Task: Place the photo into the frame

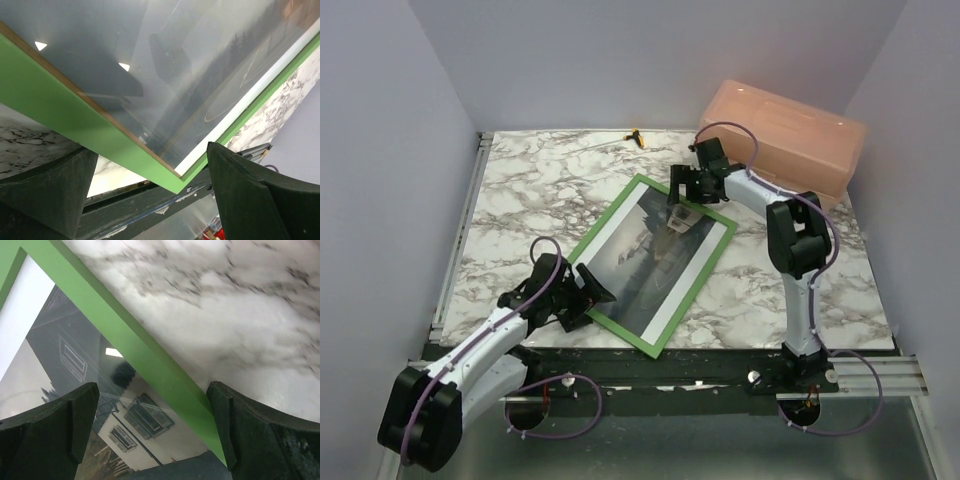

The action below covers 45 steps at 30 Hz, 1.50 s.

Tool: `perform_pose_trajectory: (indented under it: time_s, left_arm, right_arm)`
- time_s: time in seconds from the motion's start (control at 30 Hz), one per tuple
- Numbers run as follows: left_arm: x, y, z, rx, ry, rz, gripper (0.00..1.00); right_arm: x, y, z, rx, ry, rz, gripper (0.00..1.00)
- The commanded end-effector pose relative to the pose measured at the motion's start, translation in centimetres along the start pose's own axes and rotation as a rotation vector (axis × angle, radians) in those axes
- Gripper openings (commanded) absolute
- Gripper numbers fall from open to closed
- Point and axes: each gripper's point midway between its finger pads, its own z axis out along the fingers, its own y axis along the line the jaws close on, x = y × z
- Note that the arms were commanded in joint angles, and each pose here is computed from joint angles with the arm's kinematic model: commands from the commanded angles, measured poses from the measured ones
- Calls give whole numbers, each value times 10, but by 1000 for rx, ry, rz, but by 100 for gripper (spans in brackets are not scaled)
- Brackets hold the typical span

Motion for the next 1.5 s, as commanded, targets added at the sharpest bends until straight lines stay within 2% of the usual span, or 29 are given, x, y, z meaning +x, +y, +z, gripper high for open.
perform_pose_trajectory:
  time_s: [0.0,0.23,0.53,0.77,1.13,1.27,1.47]
  left_arm:
    - [-23,-6,12,-10,-75,23,92]
    - [-63,-17,7,-34,-124,66,92]
    - [-88,-55,30,-24,6,202,91]
    - [-116,-82,48,-54,41,273,90]
    - [-137,-119,81,-78,103,359,91]
    - [-133,-111,86,-116,108,361,93]
    - [-140,-88,74,-207,35,358,99]
  right_arm:
    - [83,10,-23,-47,235,105,100]
    - [122,8,-66,-44,260,157,100]
    - [155,4,-111,-36,224,205,100]
    - [179,-7,-122,3,221,238,100]
    - [179,-8,-129,16,199,261,100]
    - [179,-10,-128,29,198,264,100]
    - [173,-12,-128,49,186,271,100]
